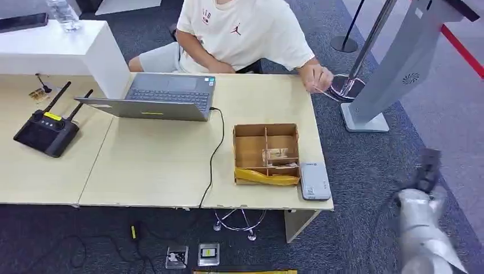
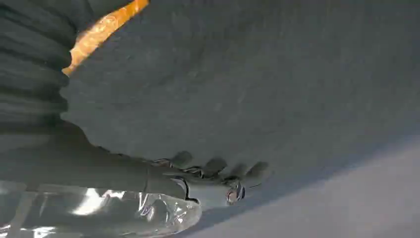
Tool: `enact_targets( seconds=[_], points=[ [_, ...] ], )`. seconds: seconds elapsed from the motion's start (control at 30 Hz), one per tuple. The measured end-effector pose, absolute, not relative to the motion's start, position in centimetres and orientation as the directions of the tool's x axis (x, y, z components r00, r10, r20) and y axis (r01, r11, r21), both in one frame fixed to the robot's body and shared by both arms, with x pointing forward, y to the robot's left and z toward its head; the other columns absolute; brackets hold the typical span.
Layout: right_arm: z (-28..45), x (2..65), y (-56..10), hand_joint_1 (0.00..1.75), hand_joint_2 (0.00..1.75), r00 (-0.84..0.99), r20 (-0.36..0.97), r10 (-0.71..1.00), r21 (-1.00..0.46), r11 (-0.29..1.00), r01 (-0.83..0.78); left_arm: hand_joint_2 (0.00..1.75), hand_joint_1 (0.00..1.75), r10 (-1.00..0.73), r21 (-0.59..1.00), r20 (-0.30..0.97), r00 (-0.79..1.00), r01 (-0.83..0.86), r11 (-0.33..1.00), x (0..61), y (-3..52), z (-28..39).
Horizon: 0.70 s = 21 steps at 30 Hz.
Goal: Pass the card to the sensor for recognition and then transmit it.
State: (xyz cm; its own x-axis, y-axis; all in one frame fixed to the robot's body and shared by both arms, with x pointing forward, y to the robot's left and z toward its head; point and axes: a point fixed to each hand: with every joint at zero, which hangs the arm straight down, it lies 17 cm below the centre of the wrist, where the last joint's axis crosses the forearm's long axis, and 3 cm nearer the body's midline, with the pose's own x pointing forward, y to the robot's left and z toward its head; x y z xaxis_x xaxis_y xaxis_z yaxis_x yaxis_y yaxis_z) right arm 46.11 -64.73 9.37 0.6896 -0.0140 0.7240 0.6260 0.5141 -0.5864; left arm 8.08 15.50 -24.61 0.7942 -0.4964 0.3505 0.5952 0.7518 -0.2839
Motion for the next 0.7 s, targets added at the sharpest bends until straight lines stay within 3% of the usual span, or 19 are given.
enact_targets(
  seconds=[0.03, 0.1, 0.13, 0.23, 0.37, 0.43, 0.7],
  points=[
    [15.7, 46.8, -66.5, 0.00, 1.75, 0.641, 0.766, 0.053, -0.598, 0.424, 0.679, 0.00, 0.00, -0.500, -0.284, 0.345, 0.794, 0.596, 0.751, 7.8, 15.7, -24.7],
    [24.6, 50.0, -63.9, 0.00, 1.75, 0.572, 0.735, 0.364, -0.674, 0.303, 0.674, 0.00, 0.00, -0.509, -0.267, 0.336, 0.792, 0.599, 0.755, 7.8, 16.8, -24.9],
    [27.3, 52.1, -59.9, 0.00, 1.75, 0.525, 0.644, 0.557, -0.731, 0.246, 0.636, 0.00, 0.00, -0.510, -0.257, 0.345, 0.788, 0.603, 0.755, 8.7, 16.9, -24.9],
    [27.7, 52.9, -52.8, 0.00, 1.75, 0.441, 0.414, 0.796, -0.823, 0.120, 0.555, 0.00, 0.00, -0.511, -0.242, 0.378, 0.772, 0.615, 0.750, 11.0, 16.3, -24.3],
    [34.6, 53.1, -43.5, 0.00, 1.75, 0.238, 0.227, 0.945, -0.774, 0.026, 0.633, 0.00, 0.00, -0.515, -0.247, 0.379, 0.769, 0.620, 0.745, 10.5, 15.8, -24.3],
    [34.2, 52.8, -39.1, 0.00, 1.75, 0.157, 0.163, 0.974, -0.778, 0.030, 0.628, 0.00, 0.00, -0.518, -0.253, 0.369, 0.772, 0.620, 0.743, 9.7, 15.8, -24.5],
    [33.9, 50.3, -29.6, 0.00, 1.75, -0.065, 0.072, 0.995, -0.774, 0.097, 0.625, 0.00, 0.00, -0.521, -0.256, 0.367, 0.770, 0.623, 0.739, 9.5, 15.6, -24.5]
  ],
)
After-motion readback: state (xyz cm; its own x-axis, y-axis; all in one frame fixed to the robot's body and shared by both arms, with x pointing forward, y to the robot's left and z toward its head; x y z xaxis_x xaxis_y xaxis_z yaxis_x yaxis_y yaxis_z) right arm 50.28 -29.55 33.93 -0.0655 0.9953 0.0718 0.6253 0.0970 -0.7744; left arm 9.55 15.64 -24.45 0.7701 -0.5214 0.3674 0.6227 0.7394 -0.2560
